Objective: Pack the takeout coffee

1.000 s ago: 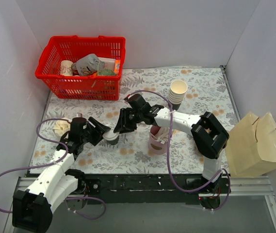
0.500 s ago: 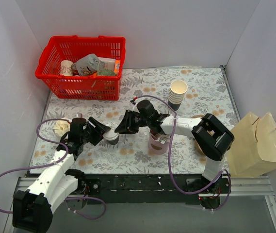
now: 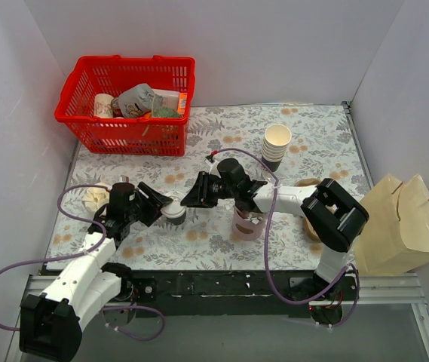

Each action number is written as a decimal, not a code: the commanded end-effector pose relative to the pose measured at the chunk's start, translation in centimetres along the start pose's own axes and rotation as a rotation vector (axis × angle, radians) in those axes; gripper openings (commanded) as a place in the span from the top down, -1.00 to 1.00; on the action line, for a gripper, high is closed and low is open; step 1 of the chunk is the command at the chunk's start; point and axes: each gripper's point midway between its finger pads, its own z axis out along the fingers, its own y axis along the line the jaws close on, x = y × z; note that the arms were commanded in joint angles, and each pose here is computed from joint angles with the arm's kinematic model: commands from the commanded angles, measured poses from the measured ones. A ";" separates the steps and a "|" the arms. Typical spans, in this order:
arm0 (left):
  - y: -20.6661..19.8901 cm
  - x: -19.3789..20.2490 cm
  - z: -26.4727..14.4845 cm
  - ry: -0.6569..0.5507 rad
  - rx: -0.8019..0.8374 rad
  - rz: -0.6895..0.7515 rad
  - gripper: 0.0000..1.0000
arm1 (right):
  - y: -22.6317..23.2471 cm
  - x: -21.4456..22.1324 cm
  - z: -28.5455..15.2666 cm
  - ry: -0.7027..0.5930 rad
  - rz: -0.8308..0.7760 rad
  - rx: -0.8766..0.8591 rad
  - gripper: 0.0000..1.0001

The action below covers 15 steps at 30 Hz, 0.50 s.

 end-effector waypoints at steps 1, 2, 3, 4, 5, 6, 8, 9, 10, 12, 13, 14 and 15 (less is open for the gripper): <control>2.8 2.9 -0.2 0.129 -0.111 -0.027 -0.13 | -2.3 1.3 0.2 0.016 -0.101 0.082 0.97; 2.9 2.9 -0.2 0.129 -0.110 -0.026 -0.13 | -2.0 1.3 0.3 0.020 -0.102 0.063 0.97; 2.9 2.9 -0.2 0.131 -0.109 -0.025 -0.13 | -1.5 1.8 0.4 0.048 -0.107 0.031 0.97; 3.0 3.0 -0.2 0.131 -0.115 -0.026 -0.13 | -1.6 2.0 0.7 0.065 -0.102 0.026 0.97; 3.1 3.0 -0.2 0.131 -0.120 -0.026 -0.13 | -1.0 1.9 0.8 0.077 -0.106 0.022 0.97; 3.1 3.0 -0.1 0.131 -0.120 -0.026 -0.13 | -0.7 1.9 0.9 0.090 -0.115 0.024 0.97; 3.2 2.9 0.0 0.130 -0.122 -0.028 -0.13 | 0.6 0.9 1.2 0.093 -0.156 0.034 0.97; 3.3 3.0 0.0 0.134 -0.128 -0.031 -0.13 | 0.3 1.0 1.0 0.108 -0.154 0.065 0.89; 3.2 2.9 0.0 0.135 -0.131 -0.030 -0.13 | 0.6 0.8 0.9 0.109 -0.170 0.070 0.81; 3.3 2.9 0.0 0.134 -0.139 -0.030 -0.12 | 1.5 0.1 0.8 0.095 -0.186 0.063 0.63; 3.3 2.8 0.0 0.129 -0.141 -0.029 -0.12 | 2.0 0.1 0.5 0.092 -0.189 0.056 0.60; 3.3 2.7 0.0 0.128 -0.145 -0.023 -0.11 | 2.3 -0.1 0.4 0.086 -0.186 0.051 0.57; 3.5 2.7 0.1 0.124 -0.154 -0.019 -0.10 | 2.5 -0.1 0.3 0.083 -0.186 0.049 0.51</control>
